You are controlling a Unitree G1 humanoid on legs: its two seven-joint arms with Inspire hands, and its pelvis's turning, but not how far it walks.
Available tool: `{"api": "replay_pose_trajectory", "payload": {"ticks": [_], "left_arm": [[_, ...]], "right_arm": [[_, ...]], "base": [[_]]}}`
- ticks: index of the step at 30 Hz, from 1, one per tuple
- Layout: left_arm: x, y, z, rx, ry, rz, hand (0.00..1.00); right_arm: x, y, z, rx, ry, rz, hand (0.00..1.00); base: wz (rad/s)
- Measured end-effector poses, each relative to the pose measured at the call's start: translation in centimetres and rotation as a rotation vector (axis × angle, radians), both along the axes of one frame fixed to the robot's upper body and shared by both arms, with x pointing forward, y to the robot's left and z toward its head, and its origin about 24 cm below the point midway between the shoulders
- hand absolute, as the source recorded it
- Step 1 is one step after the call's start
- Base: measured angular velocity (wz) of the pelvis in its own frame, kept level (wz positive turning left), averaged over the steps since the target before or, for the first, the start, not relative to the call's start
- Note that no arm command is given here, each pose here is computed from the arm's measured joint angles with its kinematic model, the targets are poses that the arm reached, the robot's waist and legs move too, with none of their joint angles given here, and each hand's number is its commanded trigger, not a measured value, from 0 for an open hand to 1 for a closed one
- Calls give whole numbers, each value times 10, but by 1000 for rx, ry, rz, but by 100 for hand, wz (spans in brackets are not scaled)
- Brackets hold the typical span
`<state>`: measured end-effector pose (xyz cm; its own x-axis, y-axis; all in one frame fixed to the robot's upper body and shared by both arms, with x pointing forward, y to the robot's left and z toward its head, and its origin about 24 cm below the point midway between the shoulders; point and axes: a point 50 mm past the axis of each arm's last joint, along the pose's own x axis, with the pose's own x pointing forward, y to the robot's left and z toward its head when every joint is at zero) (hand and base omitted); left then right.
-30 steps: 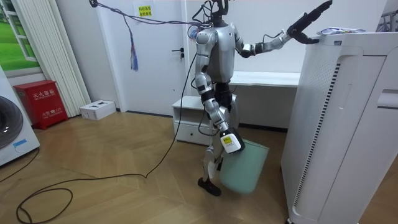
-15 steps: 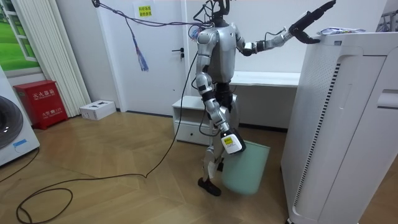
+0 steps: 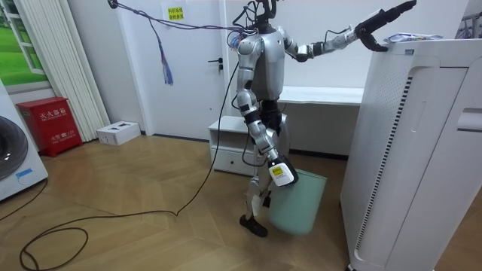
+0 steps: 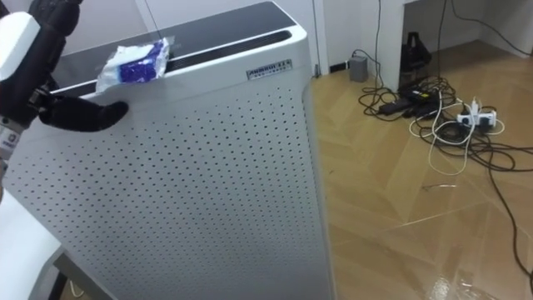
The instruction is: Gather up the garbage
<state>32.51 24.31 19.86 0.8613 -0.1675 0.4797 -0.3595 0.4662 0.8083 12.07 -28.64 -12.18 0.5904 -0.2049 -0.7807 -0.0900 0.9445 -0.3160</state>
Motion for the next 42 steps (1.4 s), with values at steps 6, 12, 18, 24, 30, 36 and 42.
{"api": "replay_pose_trajectory", "payload": {"ticks": [6, 12, 18, 24, 30, 36, 42], "left_arm": [[1, -1, -1, 15, 33, -8, 0], [0, 1, 1, 24, 55, -19, 0], [0, -1, 3, 29, 67, -20, 59], [1, -8, -2, 53, 115, -37, 100], [4, -10, -1, 87, 137, -31, 100], [7, -9, 1, 87, 155, -4, 100], [11, -9, 12, 102, 145, 27, 100]], "right_arm": [[0, 0, 0, -2, 0, -1, 100], [0, -1, 0, -8, -1, -4, 100], [2, 0, 1, -8, -9, -1, 100], [5, -1, 3, -31, -18, 14, 100], [4, -3, 3, -47, -6, 12, 100], [3, -5, 3, -51, 10, 7, 100], [2, -6, 3, -41, 19, 0, 100]], "base": [[0], [0], [0], [0], [2], [0], [-2]]}}
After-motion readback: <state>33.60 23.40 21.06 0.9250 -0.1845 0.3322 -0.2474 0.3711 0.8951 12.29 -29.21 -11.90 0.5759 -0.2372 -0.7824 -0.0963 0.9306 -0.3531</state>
